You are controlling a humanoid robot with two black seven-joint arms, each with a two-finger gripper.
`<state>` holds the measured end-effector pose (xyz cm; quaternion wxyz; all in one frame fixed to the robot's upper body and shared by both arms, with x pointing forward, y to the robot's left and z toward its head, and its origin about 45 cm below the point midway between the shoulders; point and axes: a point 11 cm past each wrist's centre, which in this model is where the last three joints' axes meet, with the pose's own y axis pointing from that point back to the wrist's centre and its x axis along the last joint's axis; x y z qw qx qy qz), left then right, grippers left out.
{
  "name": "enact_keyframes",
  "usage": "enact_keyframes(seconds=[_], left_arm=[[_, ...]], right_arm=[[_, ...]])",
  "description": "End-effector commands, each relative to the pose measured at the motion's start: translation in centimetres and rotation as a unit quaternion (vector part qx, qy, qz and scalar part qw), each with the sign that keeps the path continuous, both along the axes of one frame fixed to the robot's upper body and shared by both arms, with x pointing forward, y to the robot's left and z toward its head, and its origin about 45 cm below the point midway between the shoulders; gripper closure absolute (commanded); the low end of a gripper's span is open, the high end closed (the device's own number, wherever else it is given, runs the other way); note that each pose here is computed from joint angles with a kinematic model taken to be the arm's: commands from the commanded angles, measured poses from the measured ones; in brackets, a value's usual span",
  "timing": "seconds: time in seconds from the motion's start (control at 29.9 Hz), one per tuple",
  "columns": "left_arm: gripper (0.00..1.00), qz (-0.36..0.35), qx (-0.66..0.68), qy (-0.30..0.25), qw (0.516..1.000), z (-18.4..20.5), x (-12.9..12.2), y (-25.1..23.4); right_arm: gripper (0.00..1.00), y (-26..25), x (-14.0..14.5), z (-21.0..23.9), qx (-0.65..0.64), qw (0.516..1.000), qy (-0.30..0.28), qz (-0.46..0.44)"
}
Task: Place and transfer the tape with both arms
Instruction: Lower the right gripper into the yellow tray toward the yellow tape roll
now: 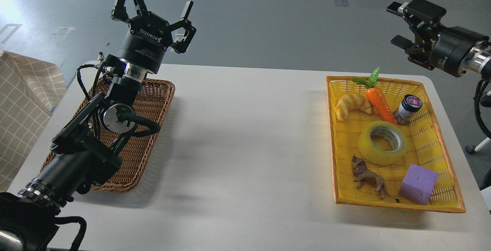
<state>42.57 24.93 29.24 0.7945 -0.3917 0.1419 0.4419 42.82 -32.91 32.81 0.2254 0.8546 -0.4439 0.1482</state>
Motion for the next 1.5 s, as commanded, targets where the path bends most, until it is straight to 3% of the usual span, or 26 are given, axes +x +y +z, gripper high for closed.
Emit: enact_keyframes(seconds=[0.0, 0.43, 0.94, 1.47], left_arm=[[0.02, 0.0, 0.0, 0.0, 1.0, 0.0, 0.0, 0.0], [0.02, 0.002, 0.003, 0.0, 1.0, 0.0, 0.0, 0.2], [0.02, 0.008, 0.004, -0.002, 1.0, 0.2, 0.0, 0.9], [0.02, 0.009, 0.003, -0.001, 1.0, 0.1, -0.1, 0.9]], right_arm=[[0.01, -0.5, -0.9, -0.7, -0.074, 0.997, 0.008, 0.013], [0.01, -1.5, -3.8, -4.0, -0.222, 0.972, 0.05, 0.053], [0.02, -3.2, -5.3, -8.9, -0.506, 0.854, 0.026, 0.117], [0.06, -3.8, -7.7, -13.7, -0.52, 0.839, 0.079, 0.139]])
